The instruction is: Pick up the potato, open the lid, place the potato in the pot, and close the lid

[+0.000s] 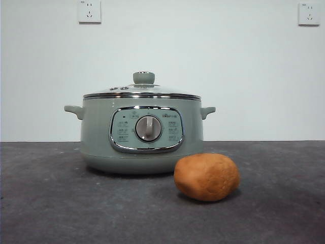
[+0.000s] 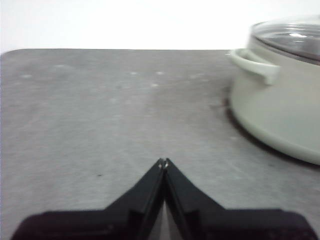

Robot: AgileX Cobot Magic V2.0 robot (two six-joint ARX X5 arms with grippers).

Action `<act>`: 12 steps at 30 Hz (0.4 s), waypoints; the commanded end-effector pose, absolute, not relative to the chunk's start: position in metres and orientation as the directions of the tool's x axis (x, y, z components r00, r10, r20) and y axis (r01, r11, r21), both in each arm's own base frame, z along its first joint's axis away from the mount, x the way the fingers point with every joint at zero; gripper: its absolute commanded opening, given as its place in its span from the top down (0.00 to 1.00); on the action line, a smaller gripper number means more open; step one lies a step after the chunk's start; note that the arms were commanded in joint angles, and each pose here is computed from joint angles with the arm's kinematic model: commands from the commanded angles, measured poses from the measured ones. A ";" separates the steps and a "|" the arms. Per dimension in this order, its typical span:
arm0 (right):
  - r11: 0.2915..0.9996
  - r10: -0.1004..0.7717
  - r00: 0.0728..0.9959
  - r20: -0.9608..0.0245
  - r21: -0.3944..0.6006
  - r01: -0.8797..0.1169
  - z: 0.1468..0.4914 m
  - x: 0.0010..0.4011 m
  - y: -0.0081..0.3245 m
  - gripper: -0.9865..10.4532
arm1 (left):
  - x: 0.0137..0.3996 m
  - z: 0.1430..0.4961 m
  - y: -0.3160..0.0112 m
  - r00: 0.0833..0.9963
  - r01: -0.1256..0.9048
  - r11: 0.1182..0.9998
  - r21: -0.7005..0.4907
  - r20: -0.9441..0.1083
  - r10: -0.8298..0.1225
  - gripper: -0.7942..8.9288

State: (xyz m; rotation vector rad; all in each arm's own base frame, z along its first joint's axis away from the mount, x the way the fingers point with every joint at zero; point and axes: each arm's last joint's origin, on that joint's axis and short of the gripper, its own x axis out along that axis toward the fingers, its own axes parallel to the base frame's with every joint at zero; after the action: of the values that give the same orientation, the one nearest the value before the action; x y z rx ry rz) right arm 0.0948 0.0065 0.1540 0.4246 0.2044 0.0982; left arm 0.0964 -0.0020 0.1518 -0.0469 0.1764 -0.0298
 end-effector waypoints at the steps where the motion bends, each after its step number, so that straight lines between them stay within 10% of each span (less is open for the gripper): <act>1: 0.745 0.152 0.977 -0.153 0.667 -0.012 0.165 0.093 0.007 0.92 | 0.096 0.157 -0.004 0.982 0.100 0.993 -0.069 -0.156 -0.110 0.92; 12: 0.598 0.354 0.911 -0.210 0.800 -0.048 0.228 0.080 0.012 0.92 | 0.091 0.205 -0.007 0.975 0.173 0.931 -0.321 -0.079 -0.209 0.92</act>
State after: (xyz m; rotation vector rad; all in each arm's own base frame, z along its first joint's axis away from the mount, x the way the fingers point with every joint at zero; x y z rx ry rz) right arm 0.0811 0.0118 0.2235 0.8823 0.3491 0.2268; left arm 0.0911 -0.0066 0.2020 -0.2642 0.1106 -0.1831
